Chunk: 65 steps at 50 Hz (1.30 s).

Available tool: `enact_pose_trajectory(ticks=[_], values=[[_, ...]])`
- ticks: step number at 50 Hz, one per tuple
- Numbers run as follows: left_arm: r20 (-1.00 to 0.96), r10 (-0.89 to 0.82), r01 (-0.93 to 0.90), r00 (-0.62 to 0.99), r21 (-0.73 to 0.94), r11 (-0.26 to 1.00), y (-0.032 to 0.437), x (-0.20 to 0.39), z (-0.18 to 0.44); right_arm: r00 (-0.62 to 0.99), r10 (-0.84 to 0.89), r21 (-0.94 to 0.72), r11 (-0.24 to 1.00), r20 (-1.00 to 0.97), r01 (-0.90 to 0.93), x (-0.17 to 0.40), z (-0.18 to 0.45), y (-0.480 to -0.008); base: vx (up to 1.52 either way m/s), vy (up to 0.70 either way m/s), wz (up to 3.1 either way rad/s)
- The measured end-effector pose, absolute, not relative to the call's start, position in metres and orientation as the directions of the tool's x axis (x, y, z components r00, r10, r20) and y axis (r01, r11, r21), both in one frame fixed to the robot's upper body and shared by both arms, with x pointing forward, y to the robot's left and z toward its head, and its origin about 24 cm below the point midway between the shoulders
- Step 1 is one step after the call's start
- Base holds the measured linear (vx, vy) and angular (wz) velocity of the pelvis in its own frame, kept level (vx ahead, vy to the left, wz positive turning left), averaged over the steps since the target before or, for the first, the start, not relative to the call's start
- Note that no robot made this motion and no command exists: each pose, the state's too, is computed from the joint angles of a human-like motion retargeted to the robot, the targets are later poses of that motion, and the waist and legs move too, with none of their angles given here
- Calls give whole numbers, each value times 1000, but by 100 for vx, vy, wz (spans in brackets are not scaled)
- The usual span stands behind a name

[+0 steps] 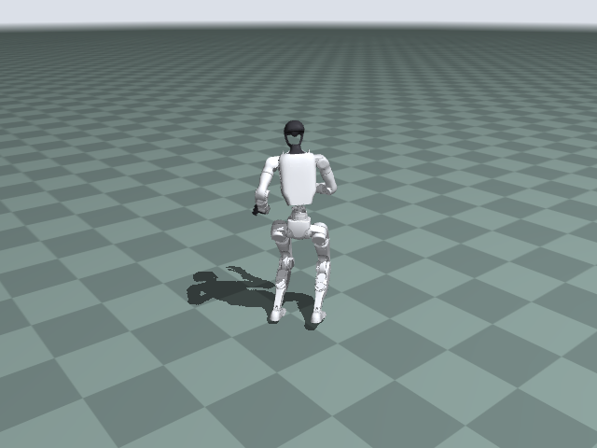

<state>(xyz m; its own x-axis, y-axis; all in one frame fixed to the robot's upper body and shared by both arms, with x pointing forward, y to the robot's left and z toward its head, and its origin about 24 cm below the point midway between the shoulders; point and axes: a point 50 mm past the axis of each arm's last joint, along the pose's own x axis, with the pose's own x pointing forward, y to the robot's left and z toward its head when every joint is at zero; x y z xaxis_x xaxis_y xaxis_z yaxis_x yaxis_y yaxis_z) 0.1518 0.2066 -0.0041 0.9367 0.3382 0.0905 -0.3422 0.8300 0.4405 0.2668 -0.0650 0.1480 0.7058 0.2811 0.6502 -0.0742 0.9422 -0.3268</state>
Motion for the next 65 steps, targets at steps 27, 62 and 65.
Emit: enact_pose_trajectory(ticks=[27,62,65], values=[[640,411,-492,649,-59,868,206,254,155,986,111,-341,938,123,-63,232,30,-142,-20,-34,20],[295,142,-230,945,289,930,150,258,48,993,4,-362,931,119,40,198,31,-182,-58,-8,32],[248,191,-267,950,323,908,156,252,33,983,15,-390,919,182,58,204,42,-179,-3,35,141]])
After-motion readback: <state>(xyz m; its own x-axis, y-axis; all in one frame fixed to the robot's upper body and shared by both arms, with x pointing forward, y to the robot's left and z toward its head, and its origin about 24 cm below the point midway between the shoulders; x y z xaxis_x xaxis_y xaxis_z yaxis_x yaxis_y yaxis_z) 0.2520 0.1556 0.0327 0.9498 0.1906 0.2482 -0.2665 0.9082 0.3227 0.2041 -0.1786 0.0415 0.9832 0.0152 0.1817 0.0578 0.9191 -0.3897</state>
